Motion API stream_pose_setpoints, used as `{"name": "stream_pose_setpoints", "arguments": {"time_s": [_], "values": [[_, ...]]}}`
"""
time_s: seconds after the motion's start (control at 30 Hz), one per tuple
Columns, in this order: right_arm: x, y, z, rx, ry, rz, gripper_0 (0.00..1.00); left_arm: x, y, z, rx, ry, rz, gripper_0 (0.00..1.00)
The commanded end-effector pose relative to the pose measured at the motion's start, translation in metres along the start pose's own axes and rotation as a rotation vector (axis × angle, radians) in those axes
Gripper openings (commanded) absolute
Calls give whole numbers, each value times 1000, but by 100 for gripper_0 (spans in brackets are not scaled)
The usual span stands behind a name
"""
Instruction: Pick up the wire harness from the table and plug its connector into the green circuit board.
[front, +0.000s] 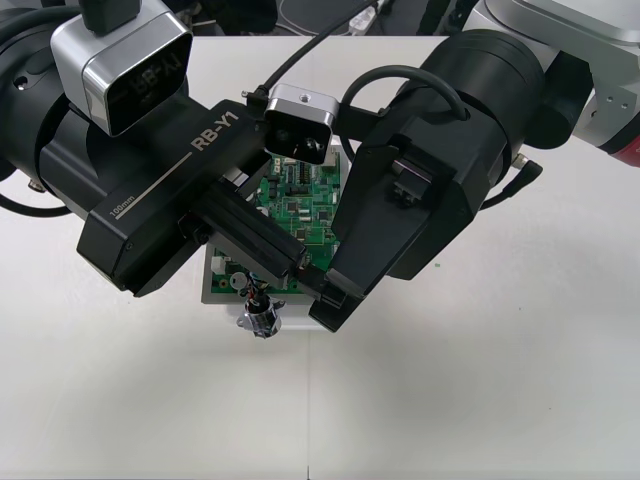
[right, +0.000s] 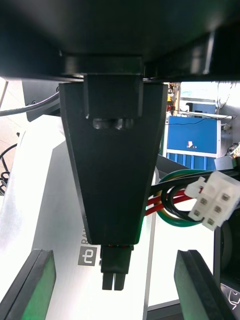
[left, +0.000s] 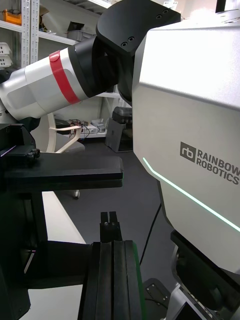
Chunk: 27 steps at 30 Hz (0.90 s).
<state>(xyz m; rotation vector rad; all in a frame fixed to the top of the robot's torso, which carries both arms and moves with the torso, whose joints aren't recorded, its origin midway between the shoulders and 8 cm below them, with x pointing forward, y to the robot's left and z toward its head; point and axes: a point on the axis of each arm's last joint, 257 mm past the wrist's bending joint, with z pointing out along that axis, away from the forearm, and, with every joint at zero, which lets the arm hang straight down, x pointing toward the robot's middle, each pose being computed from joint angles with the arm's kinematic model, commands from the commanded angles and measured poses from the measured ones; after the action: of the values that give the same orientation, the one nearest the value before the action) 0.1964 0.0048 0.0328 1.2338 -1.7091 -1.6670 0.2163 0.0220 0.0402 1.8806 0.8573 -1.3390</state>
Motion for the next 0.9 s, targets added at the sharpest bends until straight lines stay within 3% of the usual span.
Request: {"name": "stream_pose_setpoints", "arguments": {"time_s": [0.03, 0.23, 0.6, 0.9], "values": [[1, 12, 12, 20, 56, -46, 72, -4, 2, 12, -6, -29, -37, 0], [1, 12, 11, 20, 55, -58, 73, -4, 3, 11, -7, -29, -32, 0], [-3, 11, 9, 14, 43, -89, 95, -3, 4, 8, -16, -26, -34, 0], [-4, 8, 9, 23, 42, -170, 95, -3, 6, 3, -24, -32, -39, 0]]}}
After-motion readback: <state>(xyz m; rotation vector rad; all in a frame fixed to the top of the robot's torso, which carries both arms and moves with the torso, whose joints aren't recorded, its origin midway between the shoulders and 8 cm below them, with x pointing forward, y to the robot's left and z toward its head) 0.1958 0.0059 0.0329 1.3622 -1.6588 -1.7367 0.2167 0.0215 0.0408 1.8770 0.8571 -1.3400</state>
